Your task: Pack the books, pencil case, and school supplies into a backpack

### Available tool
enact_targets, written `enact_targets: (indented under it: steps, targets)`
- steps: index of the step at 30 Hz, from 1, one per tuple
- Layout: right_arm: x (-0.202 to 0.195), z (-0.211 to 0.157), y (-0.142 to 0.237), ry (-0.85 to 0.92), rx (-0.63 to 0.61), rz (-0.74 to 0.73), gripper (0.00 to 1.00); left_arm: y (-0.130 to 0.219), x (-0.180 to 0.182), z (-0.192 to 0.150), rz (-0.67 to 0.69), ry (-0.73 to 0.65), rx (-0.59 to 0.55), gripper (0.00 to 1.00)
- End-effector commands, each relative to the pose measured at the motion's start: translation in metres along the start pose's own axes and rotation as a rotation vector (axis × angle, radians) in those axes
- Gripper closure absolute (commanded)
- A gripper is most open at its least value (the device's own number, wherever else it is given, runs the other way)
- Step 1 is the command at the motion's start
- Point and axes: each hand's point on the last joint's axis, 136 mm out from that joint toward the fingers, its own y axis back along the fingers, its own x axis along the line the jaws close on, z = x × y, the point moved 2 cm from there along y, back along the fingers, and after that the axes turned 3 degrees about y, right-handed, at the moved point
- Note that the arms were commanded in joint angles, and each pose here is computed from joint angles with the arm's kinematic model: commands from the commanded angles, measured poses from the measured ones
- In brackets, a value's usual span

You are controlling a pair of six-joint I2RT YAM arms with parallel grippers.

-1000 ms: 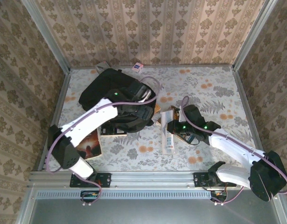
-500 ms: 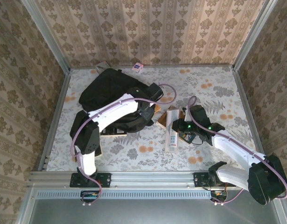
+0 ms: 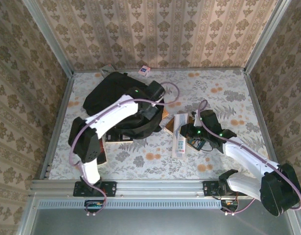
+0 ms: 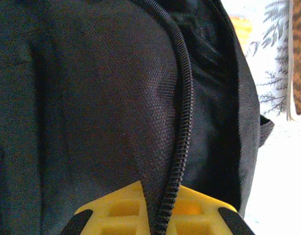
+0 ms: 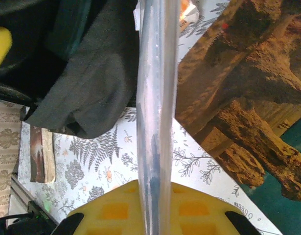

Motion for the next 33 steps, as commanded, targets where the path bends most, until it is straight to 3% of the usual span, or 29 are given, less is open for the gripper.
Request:
enact_targets:
  steps: [1, 7, 14, 26, 33]
  targets:
    - [0.031, 0.022, 0.012, 0.035, -0.065, 0.115, 1.00, 0.066, 0.026, 0.023, -0.044, 0.059, -0.188, 1.00]
    - [0.081, 0.040, 0.006, 0.007, -0.010, 0.276, 1.00, 0.122, 0.073, 0.019, -0.037, 0.200, -0.340, 1.00]
    - [0.140, 0.070, -0.018, -0.028, 0.023, 0.414, 1.00, 0.134, 0.099, 0.011, -0.176, 0.379, -0.408, 1.00]
    - [0.152, 0.098, -0.113, -0.383, 0.092, 0.347, 1.00, 0.128, 0.099, 0.029, -0.331, 0.513, -0.435, 1.00]
    - [0.152, 0.116, -0.129, -0.422, -0.023, 0.325, 1.00, 0.122, 0.104, 0.039, -0.387, 0.566, -0.440, 1.00]
